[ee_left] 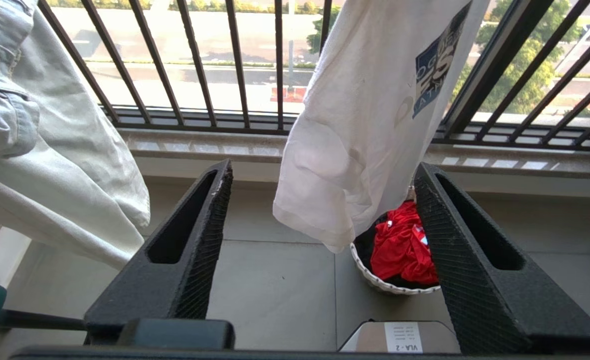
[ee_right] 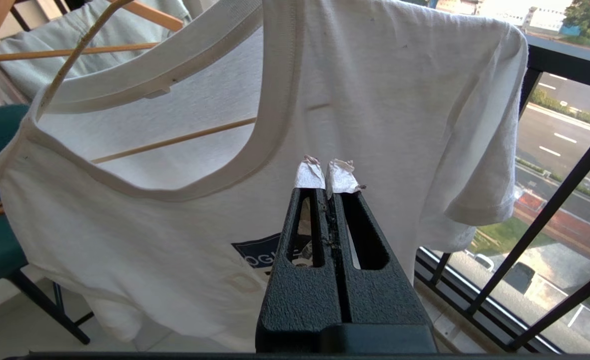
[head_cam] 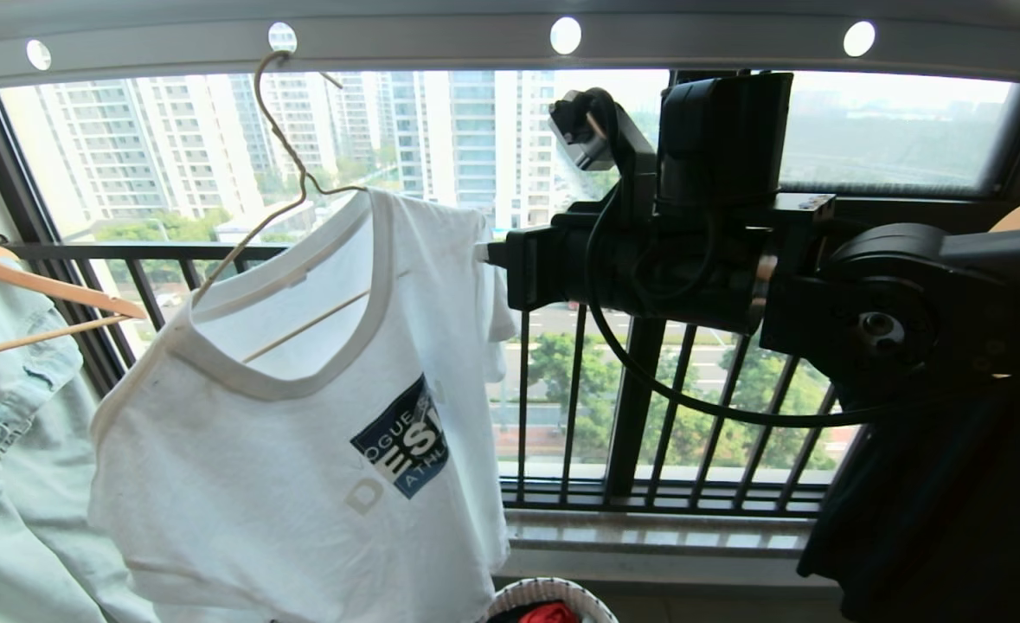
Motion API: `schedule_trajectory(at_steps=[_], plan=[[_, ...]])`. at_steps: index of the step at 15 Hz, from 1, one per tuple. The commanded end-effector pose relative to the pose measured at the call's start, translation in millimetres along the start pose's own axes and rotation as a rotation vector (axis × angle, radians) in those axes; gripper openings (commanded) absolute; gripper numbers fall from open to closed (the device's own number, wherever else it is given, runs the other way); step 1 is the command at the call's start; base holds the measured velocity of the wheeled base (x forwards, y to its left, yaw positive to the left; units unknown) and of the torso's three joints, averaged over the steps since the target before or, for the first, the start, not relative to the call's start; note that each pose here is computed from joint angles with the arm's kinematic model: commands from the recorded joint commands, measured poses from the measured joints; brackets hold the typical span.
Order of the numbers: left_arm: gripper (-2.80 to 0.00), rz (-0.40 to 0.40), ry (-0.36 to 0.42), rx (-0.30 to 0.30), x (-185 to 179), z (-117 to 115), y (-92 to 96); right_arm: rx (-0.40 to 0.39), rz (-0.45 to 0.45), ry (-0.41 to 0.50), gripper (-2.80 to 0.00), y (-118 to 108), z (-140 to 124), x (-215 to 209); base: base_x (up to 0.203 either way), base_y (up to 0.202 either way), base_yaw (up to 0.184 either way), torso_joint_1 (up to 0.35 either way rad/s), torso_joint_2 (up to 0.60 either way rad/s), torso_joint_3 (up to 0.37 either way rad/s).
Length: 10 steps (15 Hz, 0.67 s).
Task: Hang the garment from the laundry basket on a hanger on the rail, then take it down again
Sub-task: Take the clothes off the clothes rack
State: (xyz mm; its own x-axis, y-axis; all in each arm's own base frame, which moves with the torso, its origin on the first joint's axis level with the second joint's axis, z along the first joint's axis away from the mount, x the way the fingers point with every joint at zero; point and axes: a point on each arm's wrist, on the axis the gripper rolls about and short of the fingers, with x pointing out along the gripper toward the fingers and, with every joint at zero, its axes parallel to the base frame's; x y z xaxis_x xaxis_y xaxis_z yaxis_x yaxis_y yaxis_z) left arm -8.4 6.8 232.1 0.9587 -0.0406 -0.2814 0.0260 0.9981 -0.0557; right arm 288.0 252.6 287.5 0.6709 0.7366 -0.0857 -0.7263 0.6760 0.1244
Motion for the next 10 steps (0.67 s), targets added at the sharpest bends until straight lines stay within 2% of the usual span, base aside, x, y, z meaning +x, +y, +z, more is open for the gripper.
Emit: schedule_trajectory(at_steps=[1,4,6,10], plan=[[-2.80,0.008,-0.007,-0.012,0.1,6.9,-0.9,0.002,0.004,-0.009,-2.80,1.0,2.8,-3.8,0.000,0.000,0.000,0.000,0.00,0.000],[-2.80,0.018,-0.037,-0.047,-4.0,7.6,-0.3,0.004,0.007,-0.007,-2.80,1.8,1.7,-2.2,0.000,0.000,0.000,0.000,0.00,0.000],[-2.80,0.009,-0.124,-0.103,-9.3,13.4,0.0,0.021,0.007,-0.012,-2.80,2.0,3.5,-3.9,0.000,0.000,0.000,0.000,0.00,0.000],[-2.80,0.014,-0.169,-0.106,-12.0,14.0,0.3,0.027,-0.010,-0.011,-2.80,4.5,7.7,-24.3,0.000,0.000,0.000,0.000,0.00,0.000]])
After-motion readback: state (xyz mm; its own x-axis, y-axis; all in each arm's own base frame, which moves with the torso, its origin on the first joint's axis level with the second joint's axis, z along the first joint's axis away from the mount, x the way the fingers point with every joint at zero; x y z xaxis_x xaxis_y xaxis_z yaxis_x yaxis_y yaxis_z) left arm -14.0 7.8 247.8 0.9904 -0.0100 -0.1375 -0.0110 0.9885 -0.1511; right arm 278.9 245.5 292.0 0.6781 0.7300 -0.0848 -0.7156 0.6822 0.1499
